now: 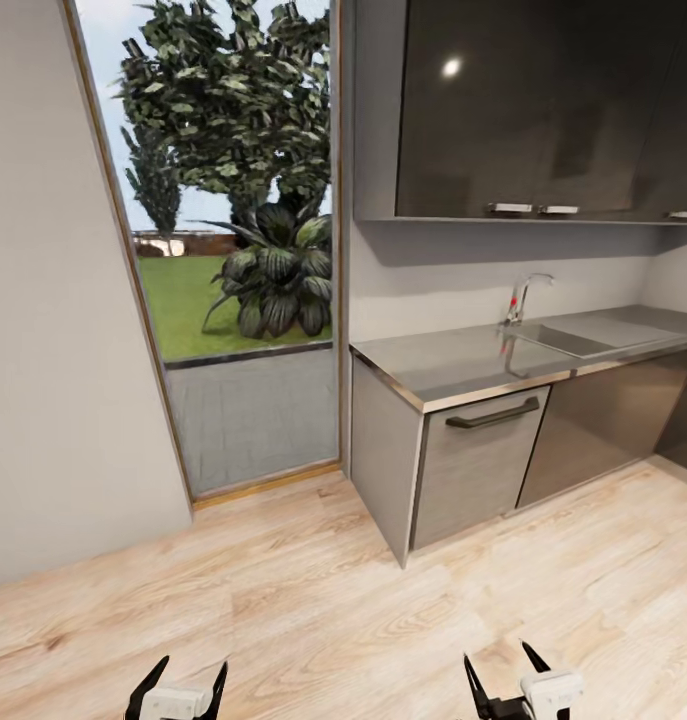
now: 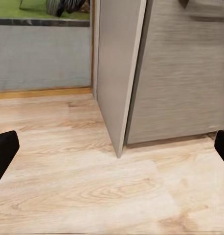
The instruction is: Put the three can of soda from the living room inside the tash can in the kitchen.
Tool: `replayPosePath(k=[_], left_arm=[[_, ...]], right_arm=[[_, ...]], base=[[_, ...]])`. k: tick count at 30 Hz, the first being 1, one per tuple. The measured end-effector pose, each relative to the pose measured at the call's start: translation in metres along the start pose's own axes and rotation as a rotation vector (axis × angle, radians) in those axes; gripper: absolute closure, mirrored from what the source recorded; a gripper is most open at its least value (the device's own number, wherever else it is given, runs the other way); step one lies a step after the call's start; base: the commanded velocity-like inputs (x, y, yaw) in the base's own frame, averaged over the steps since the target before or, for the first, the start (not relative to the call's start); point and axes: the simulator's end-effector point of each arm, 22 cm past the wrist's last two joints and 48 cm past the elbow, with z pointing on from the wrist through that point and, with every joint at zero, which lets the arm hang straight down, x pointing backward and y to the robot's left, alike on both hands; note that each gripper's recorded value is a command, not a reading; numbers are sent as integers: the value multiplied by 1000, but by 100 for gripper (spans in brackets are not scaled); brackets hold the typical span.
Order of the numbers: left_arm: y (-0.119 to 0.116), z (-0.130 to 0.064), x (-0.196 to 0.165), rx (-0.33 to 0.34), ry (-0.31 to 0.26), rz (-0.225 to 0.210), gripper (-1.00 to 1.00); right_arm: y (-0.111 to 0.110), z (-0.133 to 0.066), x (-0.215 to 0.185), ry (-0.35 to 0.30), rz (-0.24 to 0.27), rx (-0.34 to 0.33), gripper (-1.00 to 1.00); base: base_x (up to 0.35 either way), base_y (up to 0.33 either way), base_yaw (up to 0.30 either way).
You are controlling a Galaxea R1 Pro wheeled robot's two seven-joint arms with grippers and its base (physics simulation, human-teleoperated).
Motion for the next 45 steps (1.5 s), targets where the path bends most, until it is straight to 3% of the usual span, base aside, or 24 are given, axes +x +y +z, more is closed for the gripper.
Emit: replayPosePath(k=[30,45], left_arm=[[-1,-2,3,1,4,0,-100],[0,-2,4,0,5,-1,-100]], right_arm=[[-10,-2,-3,-11,0,21,-100],[-7,-2,-4,-15,1,19,-100]], base=[[0,0,-222],[0,0,-23]])
